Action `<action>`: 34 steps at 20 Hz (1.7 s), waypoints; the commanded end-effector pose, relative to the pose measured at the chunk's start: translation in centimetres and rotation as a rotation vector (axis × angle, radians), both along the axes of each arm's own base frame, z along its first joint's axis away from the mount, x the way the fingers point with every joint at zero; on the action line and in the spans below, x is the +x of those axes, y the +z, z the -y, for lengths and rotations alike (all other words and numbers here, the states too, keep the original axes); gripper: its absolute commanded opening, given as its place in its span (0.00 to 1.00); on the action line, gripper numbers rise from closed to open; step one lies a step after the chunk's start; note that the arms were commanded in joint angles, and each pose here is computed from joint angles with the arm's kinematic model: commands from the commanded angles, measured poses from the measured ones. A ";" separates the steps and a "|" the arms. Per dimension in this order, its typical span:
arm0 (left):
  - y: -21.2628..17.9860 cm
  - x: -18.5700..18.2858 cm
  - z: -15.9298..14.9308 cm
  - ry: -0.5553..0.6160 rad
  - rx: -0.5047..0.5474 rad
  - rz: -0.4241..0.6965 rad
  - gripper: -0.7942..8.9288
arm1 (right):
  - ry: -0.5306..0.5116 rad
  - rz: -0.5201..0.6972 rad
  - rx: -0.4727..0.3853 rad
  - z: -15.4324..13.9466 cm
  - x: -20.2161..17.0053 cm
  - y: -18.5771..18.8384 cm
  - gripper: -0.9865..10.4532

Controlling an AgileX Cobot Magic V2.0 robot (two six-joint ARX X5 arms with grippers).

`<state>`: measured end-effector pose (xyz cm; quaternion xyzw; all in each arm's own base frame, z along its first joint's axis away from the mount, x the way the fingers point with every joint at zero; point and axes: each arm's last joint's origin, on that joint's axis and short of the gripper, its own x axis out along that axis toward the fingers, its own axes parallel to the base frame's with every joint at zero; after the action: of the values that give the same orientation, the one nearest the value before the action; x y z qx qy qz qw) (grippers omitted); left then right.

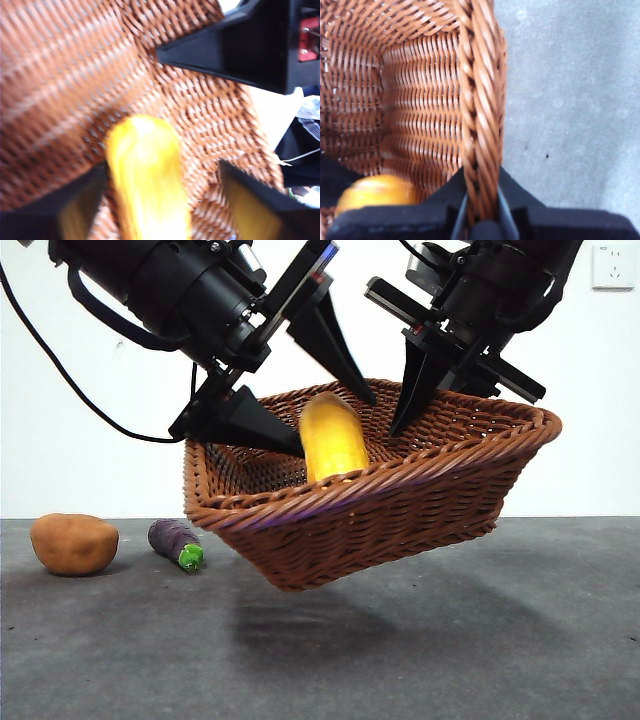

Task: Help me put the vegetables on the table into the basket

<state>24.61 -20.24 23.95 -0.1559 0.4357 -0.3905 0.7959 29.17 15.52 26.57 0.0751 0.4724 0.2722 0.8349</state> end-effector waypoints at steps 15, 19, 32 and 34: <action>7.0 -1.7 -9.8 0.335 0.036 0.189 0.53 | -0.096 0.052 0.044 4.0 1.1 1.4 0.07; 6.2 -0.7 -13.0 0.507 0.186 0.187 0.53 | -0.099 0.136 0.063 6.0 -0.3 4.2 0.07; 5.5 8.4 -19.2 0.820 0.389 -0.333 0.53 | -0.006 0.279 0.013 6.8 -3.1 7.2 0.08; 4.2 9.5 -19.0 0.849 0.380 -0.389 0.53 | 0.008 0.281 0.000 6.9 -3.2 7.1 0.08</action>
<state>34.08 -1.18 28.13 -0.2306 0.5395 0.0821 0.8056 26.03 8.55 33.30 0.0363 0.3629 0.2755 0.8894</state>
